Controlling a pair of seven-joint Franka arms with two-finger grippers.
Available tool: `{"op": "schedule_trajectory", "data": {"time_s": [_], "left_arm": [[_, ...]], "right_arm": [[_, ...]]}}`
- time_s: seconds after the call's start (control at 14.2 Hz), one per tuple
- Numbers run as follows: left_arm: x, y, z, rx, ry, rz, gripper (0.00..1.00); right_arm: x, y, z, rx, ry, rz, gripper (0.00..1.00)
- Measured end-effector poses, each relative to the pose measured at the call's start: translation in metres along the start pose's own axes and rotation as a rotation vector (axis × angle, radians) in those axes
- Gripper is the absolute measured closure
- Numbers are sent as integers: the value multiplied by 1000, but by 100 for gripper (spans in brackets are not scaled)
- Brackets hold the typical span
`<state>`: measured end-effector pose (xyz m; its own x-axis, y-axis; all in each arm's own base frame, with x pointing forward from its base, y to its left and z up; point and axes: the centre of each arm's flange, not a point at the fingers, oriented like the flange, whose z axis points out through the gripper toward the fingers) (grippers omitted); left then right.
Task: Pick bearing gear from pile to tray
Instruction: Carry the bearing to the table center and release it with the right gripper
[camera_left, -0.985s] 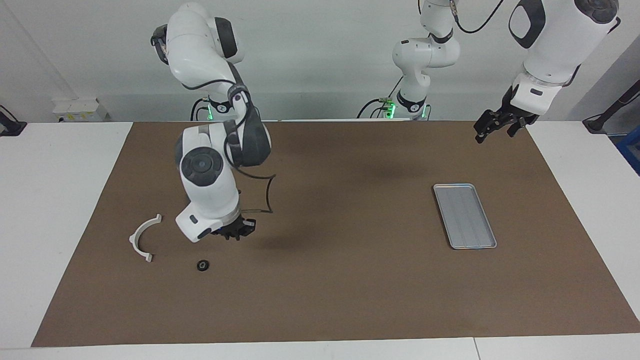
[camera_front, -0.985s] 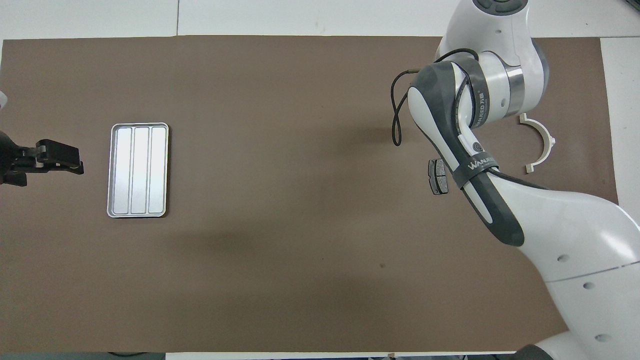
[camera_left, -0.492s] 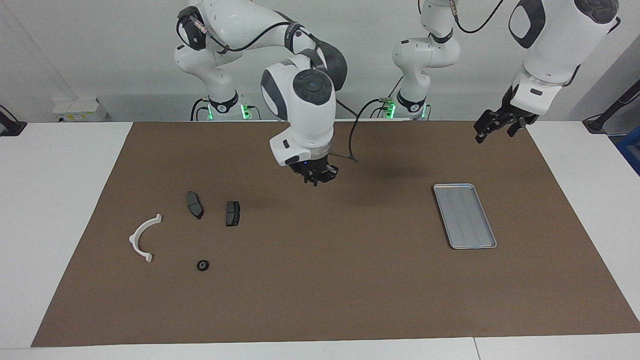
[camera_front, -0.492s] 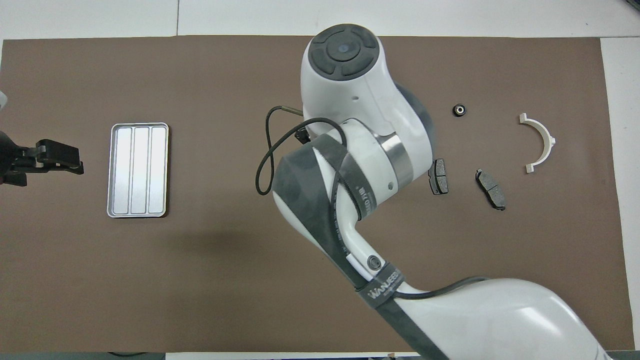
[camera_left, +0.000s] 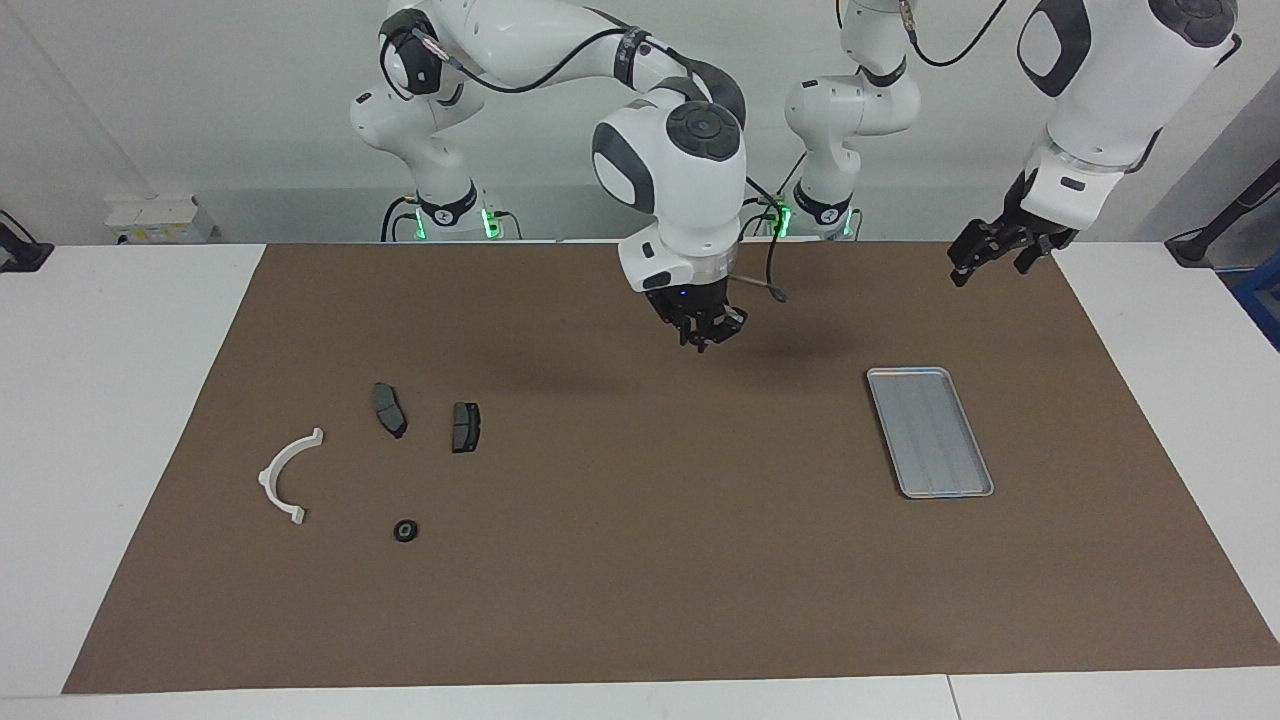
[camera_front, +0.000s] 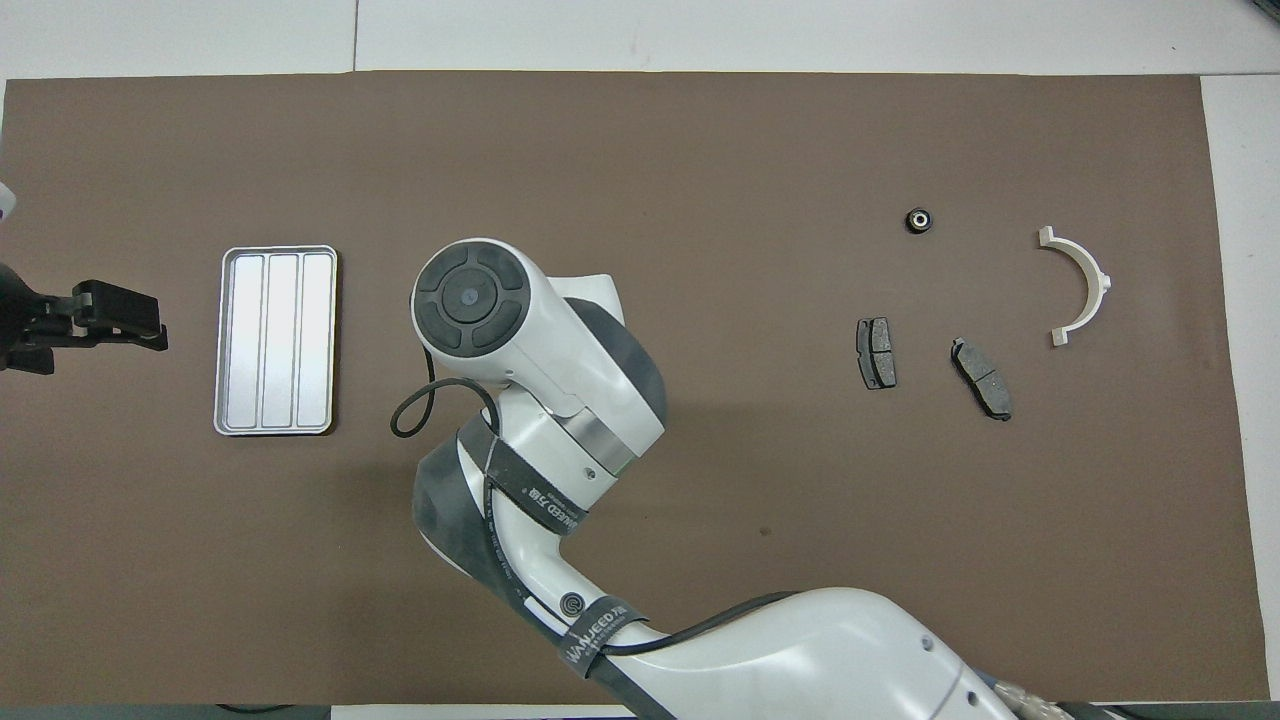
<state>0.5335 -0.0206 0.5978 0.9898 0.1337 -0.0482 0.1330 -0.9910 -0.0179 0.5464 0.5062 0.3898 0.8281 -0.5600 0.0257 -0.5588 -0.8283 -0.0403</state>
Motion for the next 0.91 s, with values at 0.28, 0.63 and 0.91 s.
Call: {"op": "schedule_trajectory", "data": {"time_s": [0.28, 0.63, 0.91], "left_arm": [[0, 2, 0, 0, 2, 3, 0], [-1, 4, 2, 1, -2, 7, 0], [-4, 17, 8, 5, -11, 32, 0]], "right_arm": [[3, -9, 71, 27, 22, 6, 77], [0, -8, 100, 16, 56, -13, 77], [-1, -8, 101, 12, 58, -12, 70]]}}
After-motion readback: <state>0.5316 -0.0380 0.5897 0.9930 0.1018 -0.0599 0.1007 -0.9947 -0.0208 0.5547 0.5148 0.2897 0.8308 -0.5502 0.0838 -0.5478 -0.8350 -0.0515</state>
